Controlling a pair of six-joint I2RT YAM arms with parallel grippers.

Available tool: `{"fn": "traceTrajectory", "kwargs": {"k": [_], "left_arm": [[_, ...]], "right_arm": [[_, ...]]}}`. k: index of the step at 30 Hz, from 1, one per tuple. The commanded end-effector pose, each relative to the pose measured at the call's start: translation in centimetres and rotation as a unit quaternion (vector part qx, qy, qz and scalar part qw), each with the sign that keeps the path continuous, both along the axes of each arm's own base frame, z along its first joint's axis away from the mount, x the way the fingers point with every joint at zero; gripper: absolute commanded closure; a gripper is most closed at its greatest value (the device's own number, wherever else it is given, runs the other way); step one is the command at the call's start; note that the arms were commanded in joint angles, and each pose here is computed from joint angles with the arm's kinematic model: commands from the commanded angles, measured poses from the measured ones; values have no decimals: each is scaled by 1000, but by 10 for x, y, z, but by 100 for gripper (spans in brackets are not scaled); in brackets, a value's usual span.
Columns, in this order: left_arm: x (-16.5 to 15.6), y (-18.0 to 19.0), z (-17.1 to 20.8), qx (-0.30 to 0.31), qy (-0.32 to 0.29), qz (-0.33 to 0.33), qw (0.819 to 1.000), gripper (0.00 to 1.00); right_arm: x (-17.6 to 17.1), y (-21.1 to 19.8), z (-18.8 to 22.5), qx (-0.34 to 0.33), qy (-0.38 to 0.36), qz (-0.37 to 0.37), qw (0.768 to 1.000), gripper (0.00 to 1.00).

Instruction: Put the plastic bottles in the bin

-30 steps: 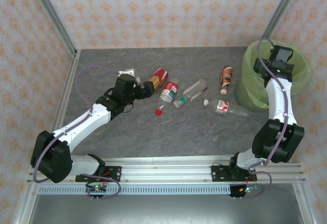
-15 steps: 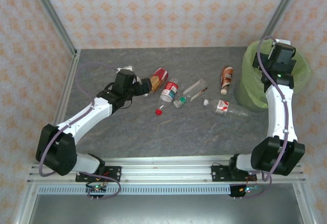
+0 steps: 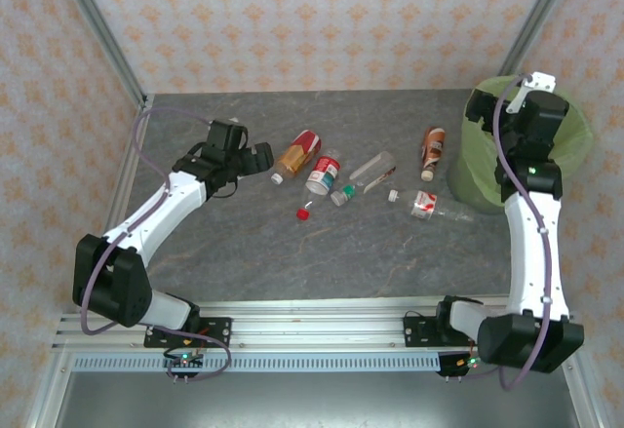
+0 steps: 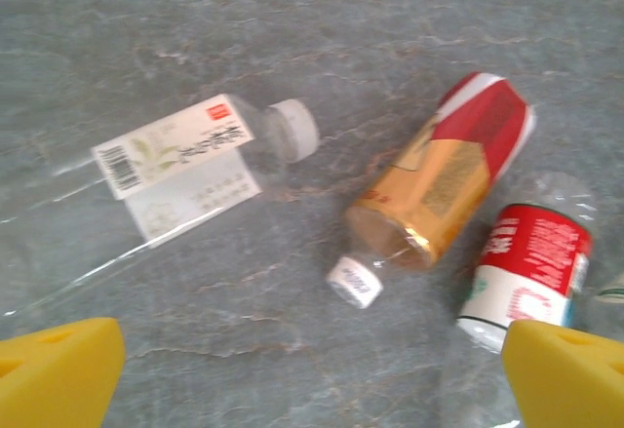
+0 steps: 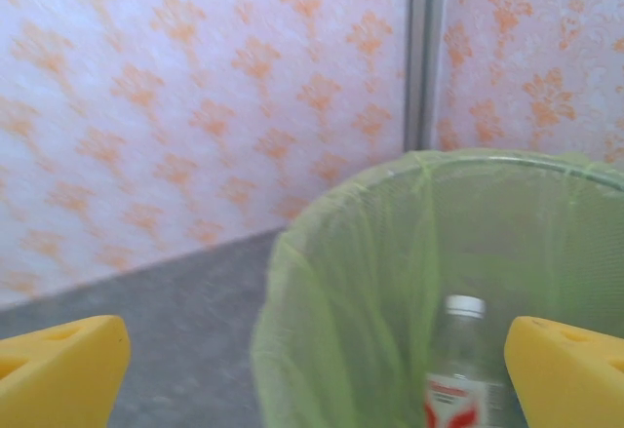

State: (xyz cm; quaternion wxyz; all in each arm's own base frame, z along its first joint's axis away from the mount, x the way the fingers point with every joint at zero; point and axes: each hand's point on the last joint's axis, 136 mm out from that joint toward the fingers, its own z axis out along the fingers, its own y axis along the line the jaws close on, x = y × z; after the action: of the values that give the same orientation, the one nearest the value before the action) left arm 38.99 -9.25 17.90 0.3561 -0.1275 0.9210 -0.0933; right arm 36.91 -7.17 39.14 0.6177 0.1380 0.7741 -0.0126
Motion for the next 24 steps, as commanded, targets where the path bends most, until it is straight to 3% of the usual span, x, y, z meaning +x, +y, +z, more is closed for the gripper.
{"fn": "traceTrajectory", "kwargs": {"k": [1,7,12,16,24], "left_arm": [[-8,17,-6,37,32,2,999,0],[-4,39,-10,63,61,6,996,0],[2,60,-31,29,98,36,994,0],[3,83,-40,40,113,59,991,0],[1,122,-59,181,134,35,974,0]], "right_arm": [[0,18,12,98,-64,29,993,1],[1,57,18,187,-97,109,971,1],[2,112,14,143,-92,190,967,1],[-1,146,12,131,-93,241,957,1],[-2,163,0,145,-84,264,950,1]]}}
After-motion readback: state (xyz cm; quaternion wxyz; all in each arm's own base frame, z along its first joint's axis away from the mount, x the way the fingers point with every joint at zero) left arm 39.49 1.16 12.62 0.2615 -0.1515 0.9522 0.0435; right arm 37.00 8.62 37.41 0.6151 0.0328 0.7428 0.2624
